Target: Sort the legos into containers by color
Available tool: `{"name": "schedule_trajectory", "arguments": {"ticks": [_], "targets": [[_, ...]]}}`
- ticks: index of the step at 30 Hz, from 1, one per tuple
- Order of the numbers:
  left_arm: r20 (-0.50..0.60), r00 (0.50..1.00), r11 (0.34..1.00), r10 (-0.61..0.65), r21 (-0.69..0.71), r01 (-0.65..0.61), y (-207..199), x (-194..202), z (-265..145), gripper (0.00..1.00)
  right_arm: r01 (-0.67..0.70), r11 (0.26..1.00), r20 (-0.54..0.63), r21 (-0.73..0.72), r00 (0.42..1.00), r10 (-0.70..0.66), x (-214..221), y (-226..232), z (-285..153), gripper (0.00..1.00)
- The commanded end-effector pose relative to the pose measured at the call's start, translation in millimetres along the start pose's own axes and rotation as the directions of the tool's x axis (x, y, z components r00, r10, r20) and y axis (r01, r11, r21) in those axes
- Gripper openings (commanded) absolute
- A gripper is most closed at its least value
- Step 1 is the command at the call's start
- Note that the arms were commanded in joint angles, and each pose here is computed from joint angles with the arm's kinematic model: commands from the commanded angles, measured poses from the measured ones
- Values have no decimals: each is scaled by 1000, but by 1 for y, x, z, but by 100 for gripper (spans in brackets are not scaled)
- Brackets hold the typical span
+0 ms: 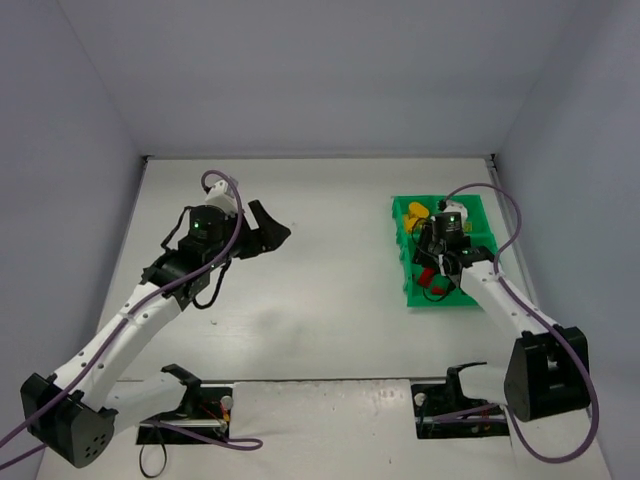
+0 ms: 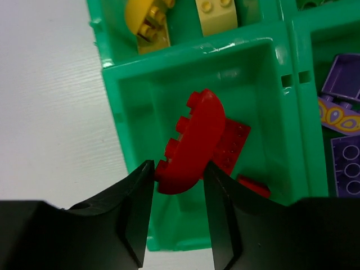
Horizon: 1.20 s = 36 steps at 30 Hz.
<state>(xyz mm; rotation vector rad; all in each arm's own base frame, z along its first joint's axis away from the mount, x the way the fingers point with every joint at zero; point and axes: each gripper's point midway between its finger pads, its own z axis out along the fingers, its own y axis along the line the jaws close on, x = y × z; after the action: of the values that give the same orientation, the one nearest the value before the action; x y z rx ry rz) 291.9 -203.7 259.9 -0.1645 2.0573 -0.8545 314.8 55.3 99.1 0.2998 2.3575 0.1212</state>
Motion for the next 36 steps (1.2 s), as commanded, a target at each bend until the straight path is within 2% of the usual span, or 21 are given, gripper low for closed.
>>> {"name": "schedule_trajectory", "arguments": {"ticks": [1,2,4,5,7,9,10,16,21,24,31,36], "targets": [[73,995,998,69,-10,-69,-6,-23,-17,76,-6,1000,-13,-25,1000,6,-11,5,7,38],[78,994,997,81,-18,-80,-4,-24,-20,77,-16,1000,-20,-17,1000,16,-11,3,10,49],[74,993,995,92,-39,-89,0,-23,-24,78,-23,1000,-21,-12,1000,23,-12,2,12,62],[77,992,994,103,-54,-99,4,-24,-27,78,-18,1000,-16,-14,1000,17,-14,2,11,72],[81,990,992,114,-63,-110,5,-24,-31,79,-1,1000,15,-25,1000,1,-24,4,6,84],[89,987,989,133,-73,-126,6,-27,-39,79,9,999,68,-45,998,-6,-39,8,-6,90],[96,985,987,140,-87,-132,7,-29,-42,79,17,998,99,-55,995,-11,-48,11,-12,100],[148,963,970,224,-126,-206,4,-49,-73,79,85,989,376,-121,926,-34,-118,23,-92,100],[209,934,949,288,-190,-250,4,-70,-103,79,114,989,571,-95,820,-39,-158,16,-165,100],[236,919,940,316,-207,-270,1,-79,-121,79,117,991,623,-58,781,-56,-167,7,-195,100],[318,880,924,352,-271,-271,5,-94,-176,79,207,978,759,-22,640,-118,-178,-2,-281,100],[330,858,885,393,-389,-256,27,-97,-209,79,171,985,798,-10,595,-95,-169,-15,-309,100]]}}
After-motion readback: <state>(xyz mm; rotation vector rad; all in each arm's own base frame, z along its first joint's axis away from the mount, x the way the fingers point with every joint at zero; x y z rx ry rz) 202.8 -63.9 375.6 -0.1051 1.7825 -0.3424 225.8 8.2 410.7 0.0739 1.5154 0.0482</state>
